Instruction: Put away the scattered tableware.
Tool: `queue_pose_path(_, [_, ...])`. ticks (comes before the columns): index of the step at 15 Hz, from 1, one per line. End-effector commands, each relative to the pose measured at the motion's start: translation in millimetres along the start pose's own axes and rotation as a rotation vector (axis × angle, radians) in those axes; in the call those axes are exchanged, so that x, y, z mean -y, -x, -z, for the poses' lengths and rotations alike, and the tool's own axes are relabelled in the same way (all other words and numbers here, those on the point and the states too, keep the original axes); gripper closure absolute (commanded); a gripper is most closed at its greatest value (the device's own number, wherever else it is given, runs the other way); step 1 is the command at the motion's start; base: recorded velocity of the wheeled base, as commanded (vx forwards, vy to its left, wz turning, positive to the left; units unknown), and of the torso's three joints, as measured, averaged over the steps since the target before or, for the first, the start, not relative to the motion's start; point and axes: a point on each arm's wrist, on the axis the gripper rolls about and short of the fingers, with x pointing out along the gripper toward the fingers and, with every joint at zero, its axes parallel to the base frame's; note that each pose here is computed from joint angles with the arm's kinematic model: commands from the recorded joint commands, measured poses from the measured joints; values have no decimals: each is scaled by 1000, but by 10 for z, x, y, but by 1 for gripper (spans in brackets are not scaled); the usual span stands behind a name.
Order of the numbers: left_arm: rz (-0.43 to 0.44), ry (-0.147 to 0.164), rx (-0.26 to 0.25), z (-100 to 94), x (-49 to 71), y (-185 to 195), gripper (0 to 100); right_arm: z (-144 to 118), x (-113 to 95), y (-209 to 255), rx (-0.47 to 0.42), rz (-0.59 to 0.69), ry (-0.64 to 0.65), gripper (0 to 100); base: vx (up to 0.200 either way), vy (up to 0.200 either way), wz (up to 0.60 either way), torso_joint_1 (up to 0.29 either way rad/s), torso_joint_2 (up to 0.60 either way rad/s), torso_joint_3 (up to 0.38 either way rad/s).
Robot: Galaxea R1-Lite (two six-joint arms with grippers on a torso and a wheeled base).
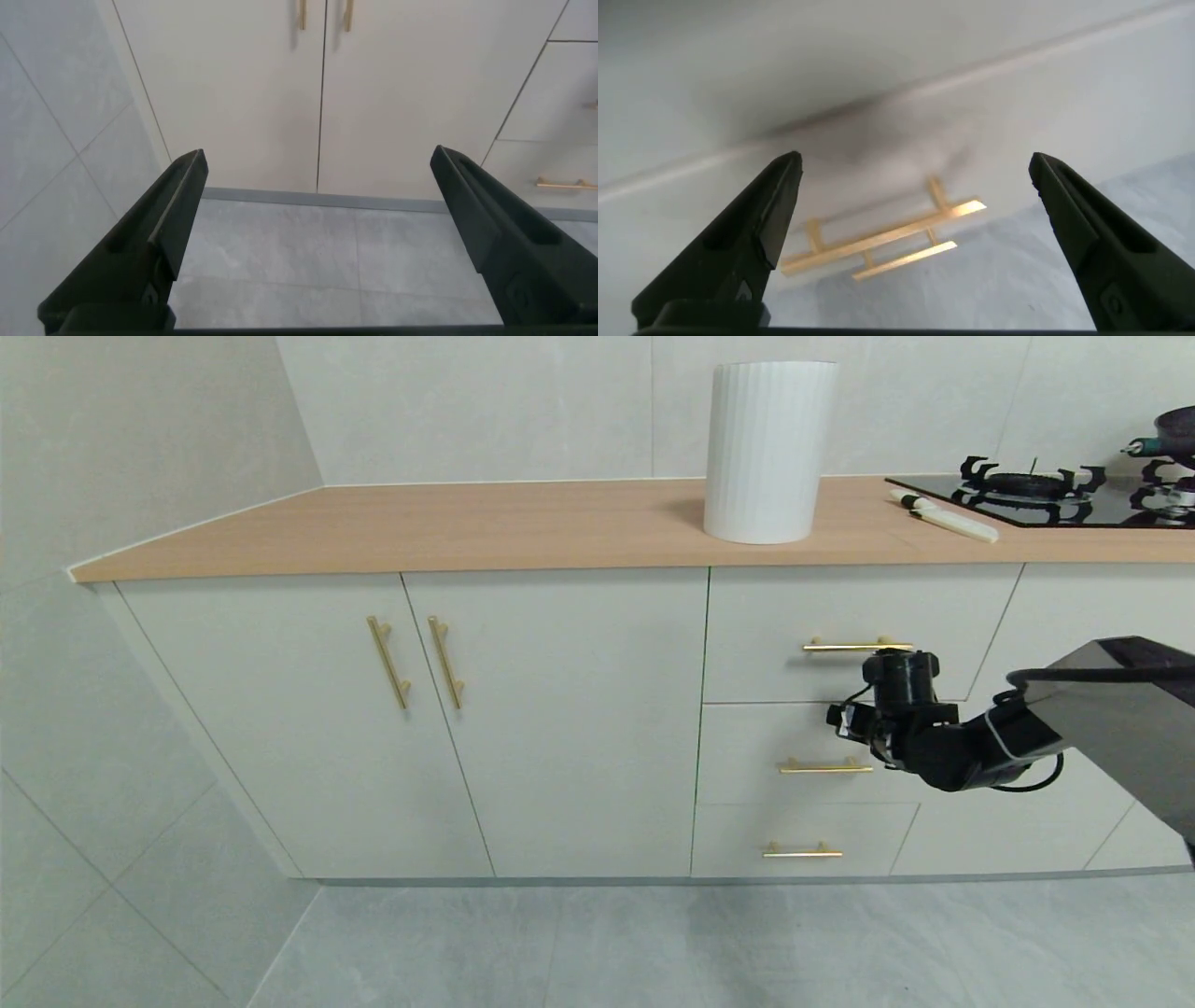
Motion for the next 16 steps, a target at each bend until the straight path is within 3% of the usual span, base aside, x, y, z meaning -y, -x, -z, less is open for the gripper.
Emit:
queue_pose_path(1, [-2,0,0,0,0,0,0,-545,327,1103,111,-33,-48,0,0,0,0,0,0,0])
queue_pose_path(3, [1,0,0,0,0,0,0,-688,626,1836,224,-7,-68,0,0,0,0,0,0,0])
queue_pose_path(5, [1,0,0,0,0,0,0,-735,998,2650,354,6,-4,0,0,0,0,0,0,0])
queue_pose_path(7, [-2,0,0,0,0,0,0,-703,1336,3331,495,5,51,0,0,0,0,0,0,0])
queue_pose_path(9, [-1,0,0,0,0,0,0,-566,1628,3815,578,52,123,0,0,0,0,0,0,0])
queue_pose_path(12, [1,0,0,0,0,0,0,-348,1993,4420,634,201,165,0,0,0,0,0,0,0])
queue_pose_path(16, [-1,0,0,0,0,0,0,126,2302,4866,638,230,164,0,0,0,0,0,0,0])
